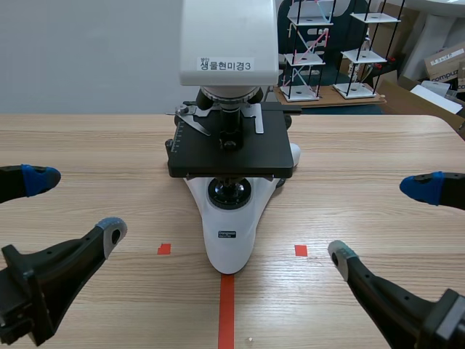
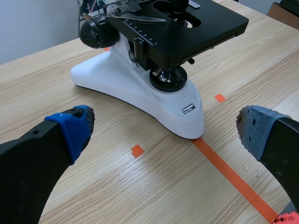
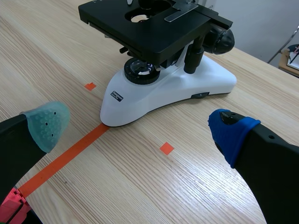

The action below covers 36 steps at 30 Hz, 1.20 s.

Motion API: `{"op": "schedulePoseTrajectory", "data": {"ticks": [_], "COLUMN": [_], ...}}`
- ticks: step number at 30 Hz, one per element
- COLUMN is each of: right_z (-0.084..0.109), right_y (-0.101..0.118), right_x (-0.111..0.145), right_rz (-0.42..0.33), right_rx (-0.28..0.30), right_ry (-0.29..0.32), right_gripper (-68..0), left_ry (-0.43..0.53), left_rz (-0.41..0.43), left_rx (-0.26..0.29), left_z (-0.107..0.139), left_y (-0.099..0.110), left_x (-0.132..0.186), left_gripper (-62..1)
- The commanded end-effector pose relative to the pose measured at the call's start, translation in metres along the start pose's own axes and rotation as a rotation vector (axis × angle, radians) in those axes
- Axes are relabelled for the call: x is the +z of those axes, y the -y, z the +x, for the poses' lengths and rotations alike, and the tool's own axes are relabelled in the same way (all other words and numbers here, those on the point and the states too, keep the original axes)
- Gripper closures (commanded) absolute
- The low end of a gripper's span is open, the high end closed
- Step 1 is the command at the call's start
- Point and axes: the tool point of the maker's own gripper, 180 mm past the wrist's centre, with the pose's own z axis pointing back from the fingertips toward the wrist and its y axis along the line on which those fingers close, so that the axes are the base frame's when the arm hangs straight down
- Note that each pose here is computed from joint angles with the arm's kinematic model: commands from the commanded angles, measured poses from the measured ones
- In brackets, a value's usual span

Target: Return to the home posture

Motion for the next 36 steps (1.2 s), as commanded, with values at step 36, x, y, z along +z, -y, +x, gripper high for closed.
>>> {"op": "schedulePoseTrajectory", "data": {"ticks": [36], "right_z": [0.0119], "right_y": [0.0034], "right_x": [-0.0022], "right_rz": [-0.010], "right_rx": [0.015], "right_ry": [0.043], "right_gripper": [-66.9], "left_ry": [0.032], "left_rz": [-0.006], "left_rx": [0.004], "left_z": [0.0091], "left_y": [0.0034], "left_x": [-0.0006], "left_gripper": [-62.3]}}
